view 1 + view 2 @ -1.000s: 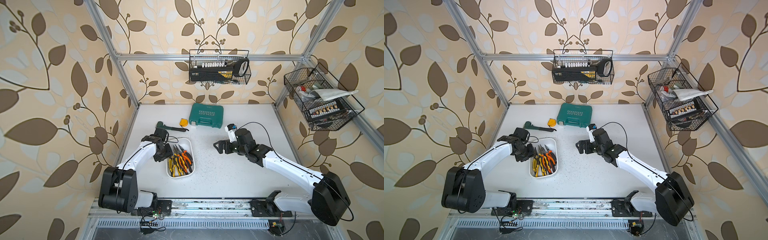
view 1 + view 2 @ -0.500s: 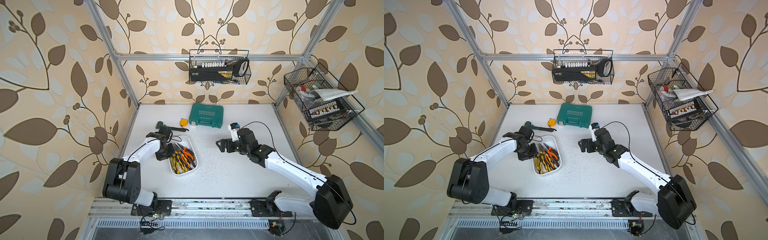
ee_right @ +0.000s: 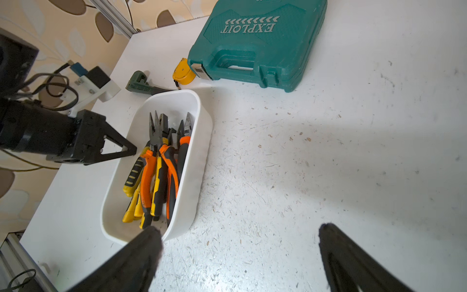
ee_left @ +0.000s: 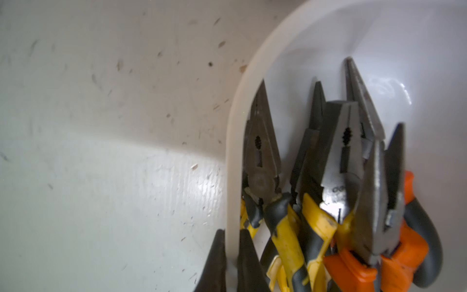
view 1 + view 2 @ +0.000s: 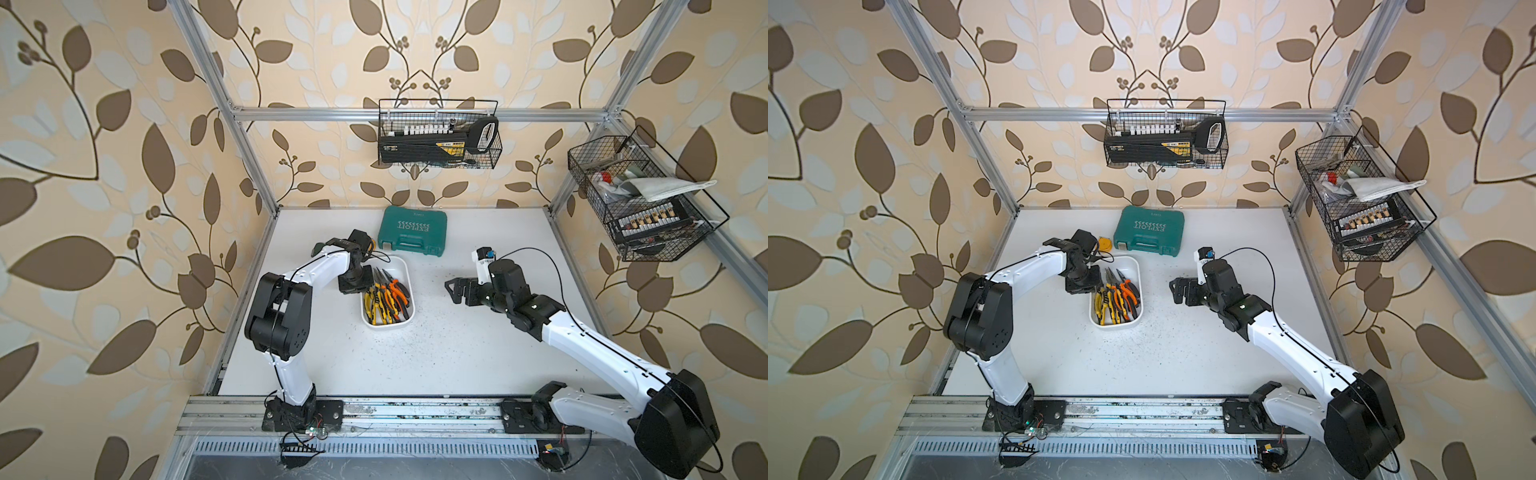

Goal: Take the pliers out of the storage box
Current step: Move the storage box to the center of the board, then pick up the pliers from the storage box.

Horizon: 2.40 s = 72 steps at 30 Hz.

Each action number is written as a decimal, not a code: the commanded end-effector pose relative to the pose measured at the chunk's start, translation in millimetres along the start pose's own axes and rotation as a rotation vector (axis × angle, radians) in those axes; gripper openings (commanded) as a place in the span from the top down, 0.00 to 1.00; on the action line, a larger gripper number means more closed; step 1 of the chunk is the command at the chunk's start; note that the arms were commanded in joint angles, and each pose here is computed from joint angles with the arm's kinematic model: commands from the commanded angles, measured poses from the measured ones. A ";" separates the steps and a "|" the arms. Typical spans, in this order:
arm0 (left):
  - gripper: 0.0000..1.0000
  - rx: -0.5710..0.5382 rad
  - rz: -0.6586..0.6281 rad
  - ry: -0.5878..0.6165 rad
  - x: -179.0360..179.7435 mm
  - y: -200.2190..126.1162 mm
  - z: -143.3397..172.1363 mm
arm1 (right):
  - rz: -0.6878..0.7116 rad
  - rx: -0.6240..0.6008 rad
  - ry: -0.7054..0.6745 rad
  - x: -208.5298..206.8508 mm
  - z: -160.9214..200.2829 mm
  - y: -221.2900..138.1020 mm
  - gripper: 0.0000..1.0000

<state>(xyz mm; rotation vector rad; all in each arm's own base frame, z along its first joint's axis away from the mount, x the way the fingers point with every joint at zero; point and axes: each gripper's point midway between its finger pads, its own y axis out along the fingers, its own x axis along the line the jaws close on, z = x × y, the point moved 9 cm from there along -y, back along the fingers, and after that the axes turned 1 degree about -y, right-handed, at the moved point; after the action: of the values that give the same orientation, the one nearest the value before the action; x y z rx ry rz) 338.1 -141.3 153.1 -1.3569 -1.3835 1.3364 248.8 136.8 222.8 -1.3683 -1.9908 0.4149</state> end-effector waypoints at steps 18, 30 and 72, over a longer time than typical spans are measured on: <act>0.55 -0.189 0.155 0.093 -41.1 -29.0 -54.1 | 0.032 0.017 -0.007 -5.0 1.0 -6.5 0.01; 0.01 -0.350 0.186 0.007 -8.2 -91.1 13.9 | -0.062 0.111 -0.158 29.4 -10.8 23.9 0.01; 0.01 -0.462 0.346 0.269 40.6 -128.1 111.4 | 0.112 0.444 -0.299 117.5 -48.5 244.4 0.60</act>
<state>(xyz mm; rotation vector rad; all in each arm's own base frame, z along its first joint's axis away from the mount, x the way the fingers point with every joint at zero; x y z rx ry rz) 204.4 -105.2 252.7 -2.0600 -1.3666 1.0546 420.9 338.6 158.8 -1.1691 -1.9372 1.0926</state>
